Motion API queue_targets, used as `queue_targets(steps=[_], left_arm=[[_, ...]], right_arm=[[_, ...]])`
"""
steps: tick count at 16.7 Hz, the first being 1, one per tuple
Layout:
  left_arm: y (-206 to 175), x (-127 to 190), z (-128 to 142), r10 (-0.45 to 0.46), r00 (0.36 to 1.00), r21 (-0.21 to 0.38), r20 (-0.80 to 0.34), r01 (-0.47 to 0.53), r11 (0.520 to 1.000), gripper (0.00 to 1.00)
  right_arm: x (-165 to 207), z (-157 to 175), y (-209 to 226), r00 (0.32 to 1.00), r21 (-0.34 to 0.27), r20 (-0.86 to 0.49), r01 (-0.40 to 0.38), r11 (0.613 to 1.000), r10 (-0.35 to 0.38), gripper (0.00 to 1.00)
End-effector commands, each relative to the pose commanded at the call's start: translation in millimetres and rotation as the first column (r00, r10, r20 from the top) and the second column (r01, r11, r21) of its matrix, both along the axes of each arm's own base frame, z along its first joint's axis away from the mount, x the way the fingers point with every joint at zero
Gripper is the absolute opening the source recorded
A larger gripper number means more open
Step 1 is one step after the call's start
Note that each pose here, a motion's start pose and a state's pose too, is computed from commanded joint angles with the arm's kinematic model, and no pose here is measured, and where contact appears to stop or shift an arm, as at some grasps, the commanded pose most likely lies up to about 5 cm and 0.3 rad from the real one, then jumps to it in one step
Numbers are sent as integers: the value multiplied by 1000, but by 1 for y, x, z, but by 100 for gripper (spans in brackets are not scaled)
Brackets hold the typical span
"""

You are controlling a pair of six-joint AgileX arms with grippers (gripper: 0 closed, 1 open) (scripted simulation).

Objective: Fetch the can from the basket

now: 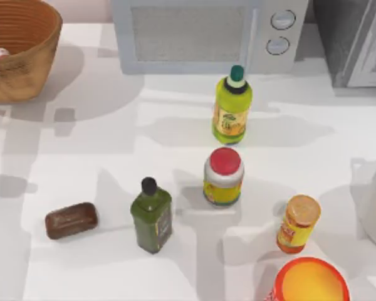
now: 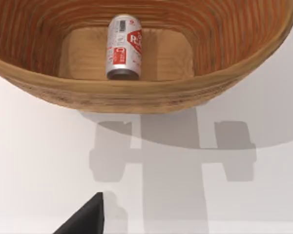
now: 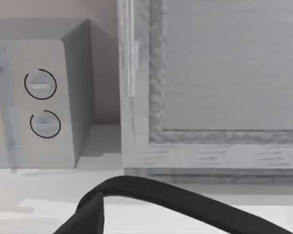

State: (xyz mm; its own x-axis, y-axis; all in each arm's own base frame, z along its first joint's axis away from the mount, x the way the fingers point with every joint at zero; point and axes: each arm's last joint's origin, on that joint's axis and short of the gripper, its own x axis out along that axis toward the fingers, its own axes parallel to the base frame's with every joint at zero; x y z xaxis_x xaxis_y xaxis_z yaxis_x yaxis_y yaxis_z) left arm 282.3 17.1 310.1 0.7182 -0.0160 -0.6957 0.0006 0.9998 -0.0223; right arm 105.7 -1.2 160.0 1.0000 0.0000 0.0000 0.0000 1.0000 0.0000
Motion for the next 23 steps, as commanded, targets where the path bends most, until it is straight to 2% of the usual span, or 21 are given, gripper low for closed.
queue_targets(steps=[3, 6, 11, 17, 23], left_arm=[[11, 70, -9, -5, 985, -9, -170, 4, 1000, 100], [23, 133, -34, -14, 952, -18, -305, 8, 1000, 100], [42, 204, -85, -29, 902, -29, -431, 18, 999, 100], [54, 237, -122, -40, 879, -31, -475, 29, 999, 100], [51, 238, -123, -46, 879, -30, -474, 36, 999, 100]], right_arm=[[0, 0, 0, 1000, 0, 0, 0, 1000, 0, 100], [0, 0, 0, 1000, 0, 0, 0, 1000, 0, 100], [0, 0, 0, 1000, 0, 0, 0, 1000, 0, 100], [0, 0, 0, 1000, 0, 0, 0, 1000, 0, 100], [0, 0, 0, 1000, 0, 0, 0, 1000, 0, 100]])
